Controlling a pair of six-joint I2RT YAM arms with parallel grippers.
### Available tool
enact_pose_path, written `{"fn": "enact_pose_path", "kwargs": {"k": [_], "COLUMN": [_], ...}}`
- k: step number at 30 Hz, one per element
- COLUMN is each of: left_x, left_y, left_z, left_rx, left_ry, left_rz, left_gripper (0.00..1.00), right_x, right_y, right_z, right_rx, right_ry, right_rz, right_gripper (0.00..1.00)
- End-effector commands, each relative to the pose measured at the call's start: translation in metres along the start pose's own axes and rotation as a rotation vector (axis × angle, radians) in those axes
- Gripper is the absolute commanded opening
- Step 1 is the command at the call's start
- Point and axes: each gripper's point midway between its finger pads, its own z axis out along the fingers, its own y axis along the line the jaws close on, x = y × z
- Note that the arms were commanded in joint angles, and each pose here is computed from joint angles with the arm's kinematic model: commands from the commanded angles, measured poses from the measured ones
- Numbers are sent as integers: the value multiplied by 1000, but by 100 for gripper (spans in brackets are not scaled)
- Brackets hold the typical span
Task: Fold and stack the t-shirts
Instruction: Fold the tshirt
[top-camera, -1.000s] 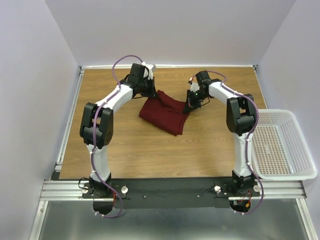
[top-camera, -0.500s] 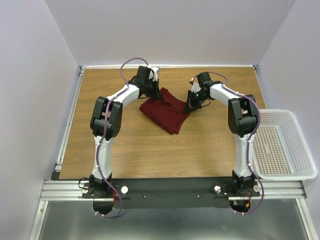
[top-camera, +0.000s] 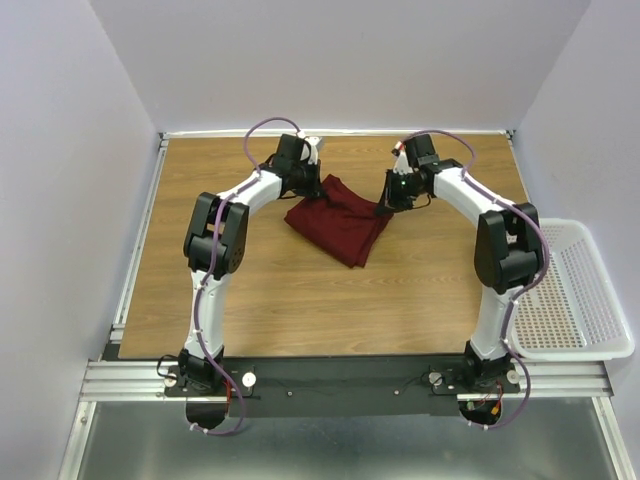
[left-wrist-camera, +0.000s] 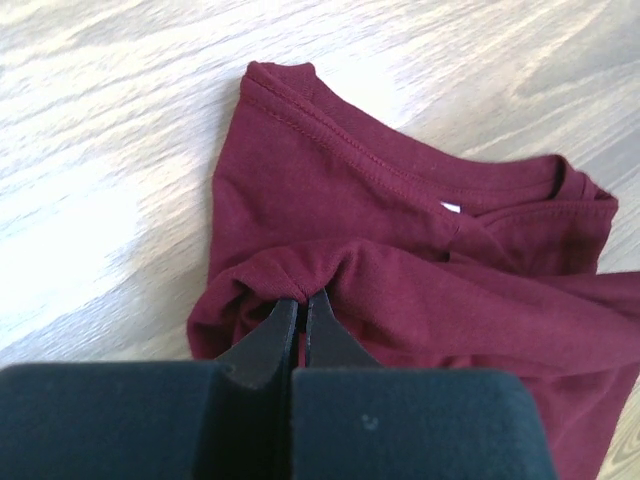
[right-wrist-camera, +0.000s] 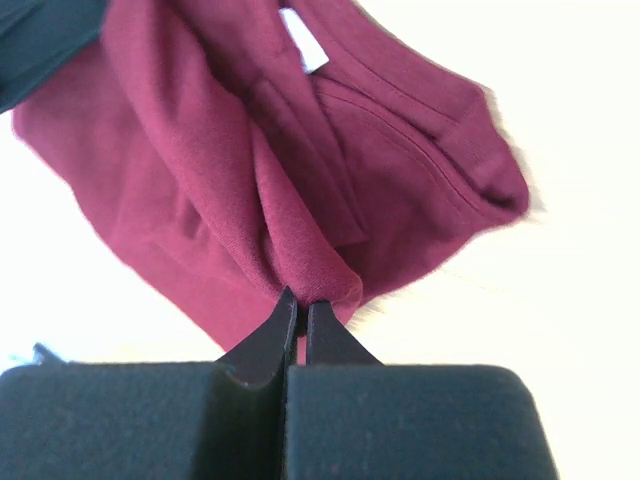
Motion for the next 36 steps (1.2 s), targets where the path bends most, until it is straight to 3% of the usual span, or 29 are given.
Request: {"fn": "enact_pose_path", "kwargs": {"k": [1, 5, 12, 17, 19, 20, 21, 24, 31, 36], "left_x": [-18, -18, -26, -37, -42, -43, -45, -52, -64, -26], "left_y": [-16, -15, -12, 0, 2, 0, 0, -7, -39, -68], "left_z": [-5, -2, -6, -19, -24, -27, -29, -42, -98, -86], "left_rx": [9, 6, -24, -74, -78, -77, -73, -63, -3, 106], "left_ry": [-60, -67, -104, -149, -175, -181, -187, -212, -318, -236], "left_rz": [87, 78, 67, 15, 9, 11, 15, 24, 29, 71], "left_gripper": [2, 2, 3, 8, 16, 22, 41, 57, 56, 31], "right_x": [8, 21, 14, -1, -9, -11, -13, -20, -25, -10], "right_y": [-37, -57, -77, -74, -72, -71, -70, -69, -36, 18], "right_z": [4, 15, 6, -10, -19, -21, -23, -37, -63, -43], "right_rx": [170, 213, 309, 327, 338, 334, 333, 357, 234, -123], "right_ry": [-54, -60, -184, -258, -291, -299, -305, -352, -425, -357], "right_rz": [84, 133, 178, 161, 155, 150, 149, 134, 38, -20], "right_gripper": [1, 1, 1, 12, 20, 30, 33, 39, 40, 39]}}
